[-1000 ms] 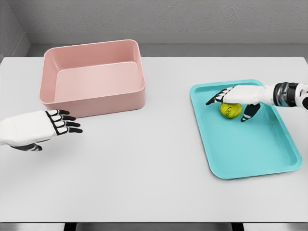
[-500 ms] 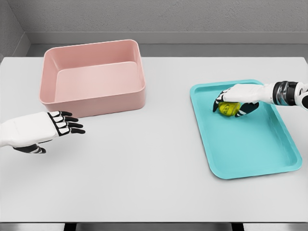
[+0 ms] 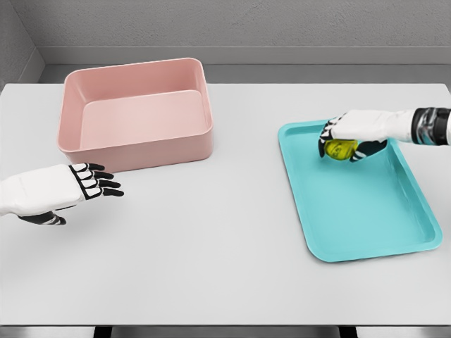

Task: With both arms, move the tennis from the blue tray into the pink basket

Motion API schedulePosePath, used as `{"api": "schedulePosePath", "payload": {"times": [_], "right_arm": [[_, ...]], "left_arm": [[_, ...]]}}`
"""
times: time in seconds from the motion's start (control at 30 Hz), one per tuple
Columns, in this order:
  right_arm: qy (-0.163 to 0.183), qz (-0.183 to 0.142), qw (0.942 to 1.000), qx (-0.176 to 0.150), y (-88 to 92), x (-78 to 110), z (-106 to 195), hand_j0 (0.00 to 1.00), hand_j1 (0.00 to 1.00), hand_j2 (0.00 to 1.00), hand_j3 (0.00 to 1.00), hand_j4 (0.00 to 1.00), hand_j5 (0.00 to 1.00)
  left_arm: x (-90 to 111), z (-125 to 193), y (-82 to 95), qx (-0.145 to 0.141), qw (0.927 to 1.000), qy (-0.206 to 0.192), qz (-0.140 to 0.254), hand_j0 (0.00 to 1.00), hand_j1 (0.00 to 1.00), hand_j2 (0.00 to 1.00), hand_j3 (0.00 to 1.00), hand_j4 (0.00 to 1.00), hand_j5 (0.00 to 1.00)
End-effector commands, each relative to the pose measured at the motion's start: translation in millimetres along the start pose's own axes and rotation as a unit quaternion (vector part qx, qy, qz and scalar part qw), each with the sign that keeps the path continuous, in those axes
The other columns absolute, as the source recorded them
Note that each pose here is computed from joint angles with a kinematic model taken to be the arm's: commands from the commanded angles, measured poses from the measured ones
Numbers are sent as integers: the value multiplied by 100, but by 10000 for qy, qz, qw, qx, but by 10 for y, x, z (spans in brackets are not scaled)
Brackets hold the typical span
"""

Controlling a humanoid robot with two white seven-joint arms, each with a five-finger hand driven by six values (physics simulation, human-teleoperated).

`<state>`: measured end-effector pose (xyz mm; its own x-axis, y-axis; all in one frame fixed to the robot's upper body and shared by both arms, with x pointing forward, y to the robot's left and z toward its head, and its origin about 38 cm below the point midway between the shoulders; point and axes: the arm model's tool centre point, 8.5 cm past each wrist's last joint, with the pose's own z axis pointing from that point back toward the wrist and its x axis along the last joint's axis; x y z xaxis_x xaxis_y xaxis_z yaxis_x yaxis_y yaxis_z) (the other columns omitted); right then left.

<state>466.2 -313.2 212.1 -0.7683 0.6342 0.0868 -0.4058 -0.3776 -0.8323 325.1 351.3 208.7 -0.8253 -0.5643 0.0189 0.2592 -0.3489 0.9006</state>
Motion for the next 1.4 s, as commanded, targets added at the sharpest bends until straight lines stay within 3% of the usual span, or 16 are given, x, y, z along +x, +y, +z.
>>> {"api": "schedulePosePath", "payload": {"times": [0.0, 0.2, 0.4, 0.6, 0.9, 1.13, 1.37], "right_arm": [[-132, 275, 9995, -91, -128, 144, 93, 52, 52, 52, 52, 52, 52], [-735, 898, 9930, -200, -295, 657, 55, 52, 52, 52, 52, 52, 52], [-1175, 1267, 9845, -283, -385, 1016, -5, 50, 50, 50, 50, 50, 50], [-1648, 1333, 9769, -291, -363, 1304, -267, 49, 49, 49, 49, 49, 49], [-2279, 1532, 9604, -468, -501, 1744, -612, 50, 50, 50, 50, 50, 50], [-2663, 1557, 9501, -455, -592, 2043, -1076, 50, 50, 50, 50, 50, 50], [-2713, 1344, 9524, -355, -609, 2145, -1539, 49, 49, 49, 49, 49, 49]], "left_arm": [[-3, 6, 5, 12, 10000, 4, 22, 100, 100, 100, 100, 100, 100], [-1, 5, -1, 3, 10000, 3, 22, 100, 100, 100, 100, 100, 100], [6, -10, -4, 23, 10000, -8, 29, 100, 100, 100, 100, 100, 100], [21, -48, -17, 49, 10000, -27, 14, 100, 100, 100, 100, 100, 100], [21, -45, -22, 39, 10000, -26, 16, 100, 100, 100, 100, 100, 100], [21, -45, -22, 39, 10000, -26, 16, 100, 100, 100, 100, 100, 100], [21, -41, -27, 29, 10000, -25, 19, 100, 100, 100, 100, 100, 100]]}}
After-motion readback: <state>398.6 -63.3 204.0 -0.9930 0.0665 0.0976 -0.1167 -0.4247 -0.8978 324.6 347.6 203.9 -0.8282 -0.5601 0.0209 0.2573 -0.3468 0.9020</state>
